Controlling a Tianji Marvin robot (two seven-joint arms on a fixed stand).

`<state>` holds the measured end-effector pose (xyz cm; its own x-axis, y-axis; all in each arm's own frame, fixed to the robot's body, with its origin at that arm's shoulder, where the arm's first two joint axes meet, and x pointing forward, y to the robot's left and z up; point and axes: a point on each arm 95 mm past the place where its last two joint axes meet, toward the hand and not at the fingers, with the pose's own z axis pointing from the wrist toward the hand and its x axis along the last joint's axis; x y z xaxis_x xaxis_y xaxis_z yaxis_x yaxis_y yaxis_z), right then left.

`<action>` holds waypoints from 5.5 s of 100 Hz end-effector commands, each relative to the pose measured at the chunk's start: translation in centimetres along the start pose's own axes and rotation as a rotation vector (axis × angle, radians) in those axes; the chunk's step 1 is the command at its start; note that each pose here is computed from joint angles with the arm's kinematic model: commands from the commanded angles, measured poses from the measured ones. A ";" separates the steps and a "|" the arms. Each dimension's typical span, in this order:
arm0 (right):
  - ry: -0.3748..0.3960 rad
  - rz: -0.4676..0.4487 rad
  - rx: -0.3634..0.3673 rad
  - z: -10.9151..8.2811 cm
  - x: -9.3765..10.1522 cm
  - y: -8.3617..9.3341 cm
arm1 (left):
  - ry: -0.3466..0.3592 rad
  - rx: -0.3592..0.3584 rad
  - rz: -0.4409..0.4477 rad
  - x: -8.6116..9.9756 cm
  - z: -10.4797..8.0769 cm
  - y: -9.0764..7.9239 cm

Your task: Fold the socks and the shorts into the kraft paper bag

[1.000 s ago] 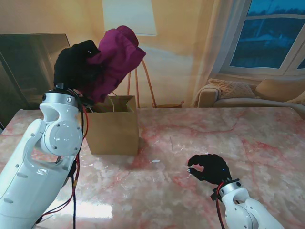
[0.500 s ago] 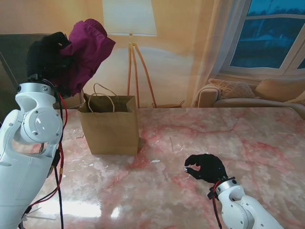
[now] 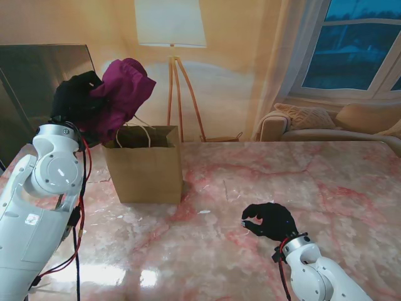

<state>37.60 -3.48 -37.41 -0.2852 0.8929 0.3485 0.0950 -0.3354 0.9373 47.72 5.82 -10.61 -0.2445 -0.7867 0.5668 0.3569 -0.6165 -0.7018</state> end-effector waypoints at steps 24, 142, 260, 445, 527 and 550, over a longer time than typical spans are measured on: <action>0.001 0.016 0.022 -0.1 0.5 -0.7 | -0.040 -0.061 -0.212 -1.2 -0.4 2.0; 0.015 0.034 0.067 0.0 0.6 -1.1 | -0.105 -0.007 -0.517 -4.5 -1.2 5.4; 0.034 0.043 0.081 0.5 0.7 -1.0 | 0.081 -0.452 0.105 -5.7 -1.6 4.9; 0.027 0.052 0.092 0.6 0.4 -1.3 | 0.114 -0.461 0.114 -2.2 -2.0 3.3; 0.017 0.060 0.098 0.2 0.0 -1.4 | 0.067 -0.633 0.351 -3.6 -0.8 6.9; 0.016 0.061 0.103 0.1 0.0 -1.4 | 0.076 -0.483 0.261 -2.7 -1.0 6.2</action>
<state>37.90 -3.17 -38.53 -0.2864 0.8693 0.4028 0.2016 -0.3563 0.9124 50.15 4.54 -17.47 -0.2666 -0.9110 0.3147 -0.0695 -0.3075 -0.9490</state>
